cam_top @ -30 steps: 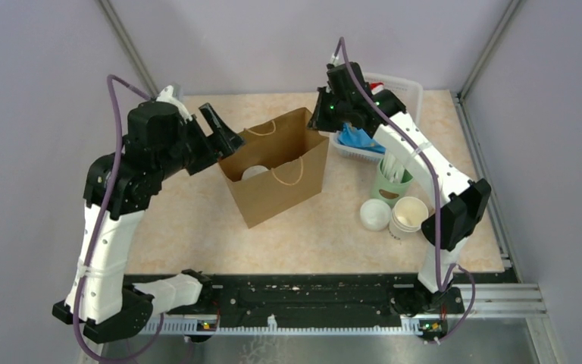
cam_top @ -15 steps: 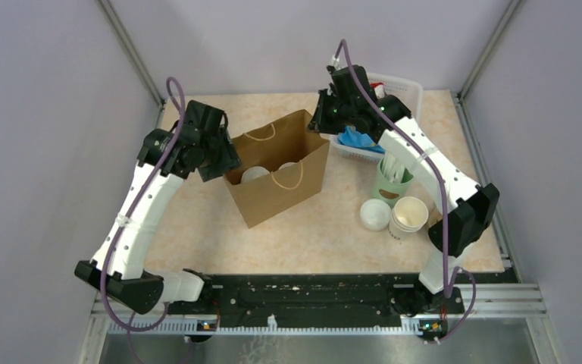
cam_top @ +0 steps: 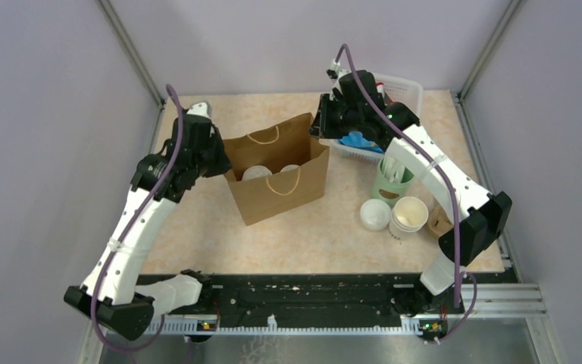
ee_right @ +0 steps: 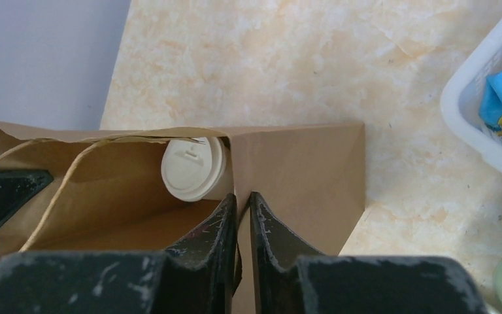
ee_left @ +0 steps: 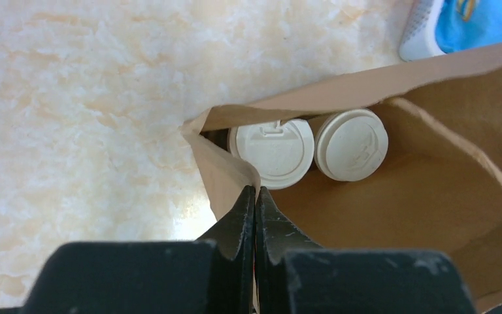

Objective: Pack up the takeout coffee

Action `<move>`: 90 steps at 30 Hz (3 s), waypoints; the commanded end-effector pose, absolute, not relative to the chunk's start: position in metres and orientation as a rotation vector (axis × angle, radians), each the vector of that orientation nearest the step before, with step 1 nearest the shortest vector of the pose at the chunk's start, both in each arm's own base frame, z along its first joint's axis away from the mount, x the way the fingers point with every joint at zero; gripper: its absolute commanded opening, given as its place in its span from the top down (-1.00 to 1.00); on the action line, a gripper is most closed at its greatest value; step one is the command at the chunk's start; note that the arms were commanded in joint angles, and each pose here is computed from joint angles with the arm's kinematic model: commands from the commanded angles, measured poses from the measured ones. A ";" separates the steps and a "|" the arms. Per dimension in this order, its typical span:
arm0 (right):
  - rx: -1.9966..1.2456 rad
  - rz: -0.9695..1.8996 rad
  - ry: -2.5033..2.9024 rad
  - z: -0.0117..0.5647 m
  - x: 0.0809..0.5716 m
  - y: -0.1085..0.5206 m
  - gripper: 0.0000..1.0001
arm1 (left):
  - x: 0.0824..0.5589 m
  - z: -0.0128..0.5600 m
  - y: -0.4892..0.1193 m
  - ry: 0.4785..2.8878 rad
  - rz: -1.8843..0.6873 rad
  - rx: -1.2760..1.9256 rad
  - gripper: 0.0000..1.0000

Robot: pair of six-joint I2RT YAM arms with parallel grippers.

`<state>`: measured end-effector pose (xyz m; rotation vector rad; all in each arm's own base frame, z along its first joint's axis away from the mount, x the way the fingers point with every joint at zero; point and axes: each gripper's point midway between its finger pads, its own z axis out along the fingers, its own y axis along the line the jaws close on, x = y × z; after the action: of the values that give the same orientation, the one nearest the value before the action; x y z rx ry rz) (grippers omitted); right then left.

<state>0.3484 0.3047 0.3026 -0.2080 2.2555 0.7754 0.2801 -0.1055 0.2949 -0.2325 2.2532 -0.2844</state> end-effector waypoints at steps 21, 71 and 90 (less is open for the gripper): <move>-0.486 0.703 2.032 0.309 0.319 0.311 0.79 | 0.278 0.322 -0.122 1.756 -0.475 0.046 1.00; -0.230 0.679 2.334 0.311 0.290 0.290 0.61 | 0.235 0.316 -0.110 2.086 -0.540 -0.286 0.58; -0.178 0.041 2.300 0.340 0.309 0.143 -0.66 | 0.228 0.350 -0.100 1.967 -0.505 -0.172 -0.48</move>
<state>0.3246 0.2139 0.3653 -0.1890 2.2490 0.3116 0.2282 -0.1025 0.3169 -0.2254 2.0651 -0.5002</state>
